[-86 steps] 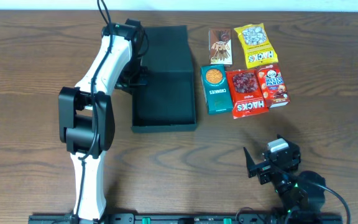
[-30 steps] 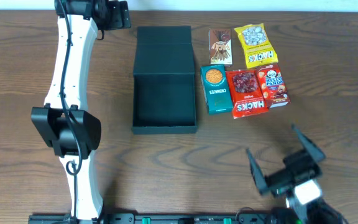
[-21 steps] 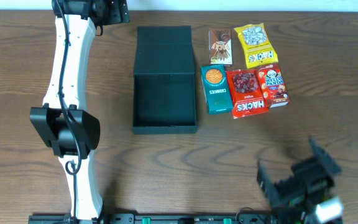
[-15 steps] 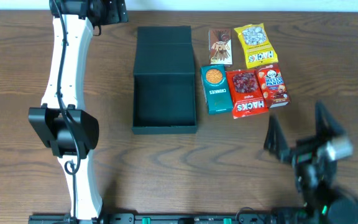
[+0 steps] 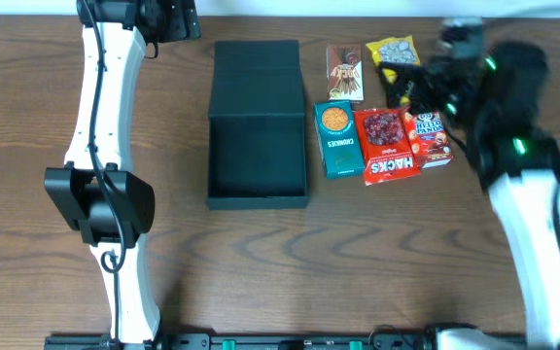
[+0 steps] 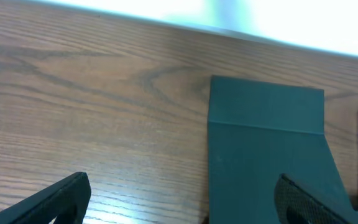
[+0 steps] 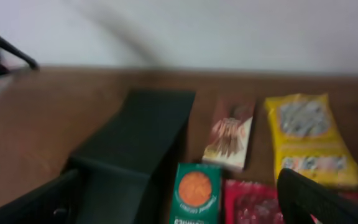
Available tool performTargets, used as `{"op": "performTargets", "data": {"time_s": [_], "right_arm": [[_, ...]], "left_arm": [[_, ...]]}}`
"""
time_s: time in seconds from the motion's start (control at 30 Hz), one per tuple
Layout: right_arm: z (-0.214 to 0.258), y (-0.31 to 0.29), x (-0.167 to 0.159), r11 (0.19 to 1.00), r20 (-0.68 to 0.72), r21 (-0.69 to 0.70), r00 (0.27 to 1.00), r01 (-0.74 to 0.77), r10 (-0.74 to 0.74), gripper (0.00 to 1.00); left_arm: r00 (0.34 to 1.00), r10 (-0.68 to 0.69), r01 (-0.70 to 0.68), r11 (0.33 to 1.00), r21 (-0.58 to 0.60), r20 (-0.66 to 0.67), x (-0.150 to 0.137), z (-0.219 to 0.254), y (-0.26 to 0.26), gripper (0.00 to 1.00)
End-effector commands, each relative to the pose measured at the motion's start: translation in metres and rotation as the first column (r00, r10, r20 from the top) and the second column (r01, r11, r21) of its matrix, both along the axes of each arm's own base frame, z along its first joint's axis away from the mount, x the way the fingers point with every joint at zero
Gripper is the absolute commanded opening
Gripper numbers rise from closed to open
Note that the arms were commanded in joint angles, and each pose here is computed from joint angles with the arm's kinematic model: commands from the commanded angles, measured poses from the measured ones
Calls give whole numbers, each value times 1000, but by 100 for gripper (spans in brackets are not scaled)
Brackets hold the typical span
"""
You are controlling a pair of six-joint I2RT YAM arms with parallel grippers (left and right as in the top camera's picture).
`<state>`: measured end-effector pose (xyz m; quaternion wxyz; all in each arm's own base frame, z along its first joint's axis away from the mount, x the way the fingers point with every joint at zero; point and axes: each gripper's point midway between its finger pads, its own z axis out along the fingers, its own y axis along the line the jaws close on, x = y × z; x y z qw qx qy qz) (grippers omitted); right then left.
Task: Pack container
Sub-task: 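Reach the right gripper to the teal Chunkies box and grasp it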
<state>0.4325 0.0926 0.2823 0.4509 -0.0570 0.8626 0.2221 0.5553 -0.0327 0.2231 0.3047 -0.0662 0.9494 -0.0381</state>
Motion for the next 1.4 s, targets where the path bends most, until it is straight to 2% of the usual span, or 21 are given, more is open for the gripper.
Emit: {"op": "performTargets", "data": {"time_s": [0.0,0.17,0.3,0.53,1.0,1.37], "right_arm": [[-25,20,18,997,-93,-13,993,-71,70,99],[-103,54,27,984,-270,-74,953,-162,136,99],[-164,54,22,968,-405,-203,913,-148,54,99],[-228,54,14,948,-527,-247,849,-199,40,99],[-258,57,14,912,-541,-297,837,-282,83,99],[-252,96,4,909,-533,-209,821,-361,204,99]], "left_arm": [[999,13,-13,1000,-3,36,-1,18,4,96],[999,13,-13,1000,-3,32,-2,17,4,95],[1000,13,-13,1000,-3,28,-3,16,4,95],[1000,13,-13,1000,-2,19,-4,15,4,95],[1000,13,-13,1000,-1,3,-8,13,4,95],[1000,13,-13,1000,-1,2,-8,13,4,95]]}}
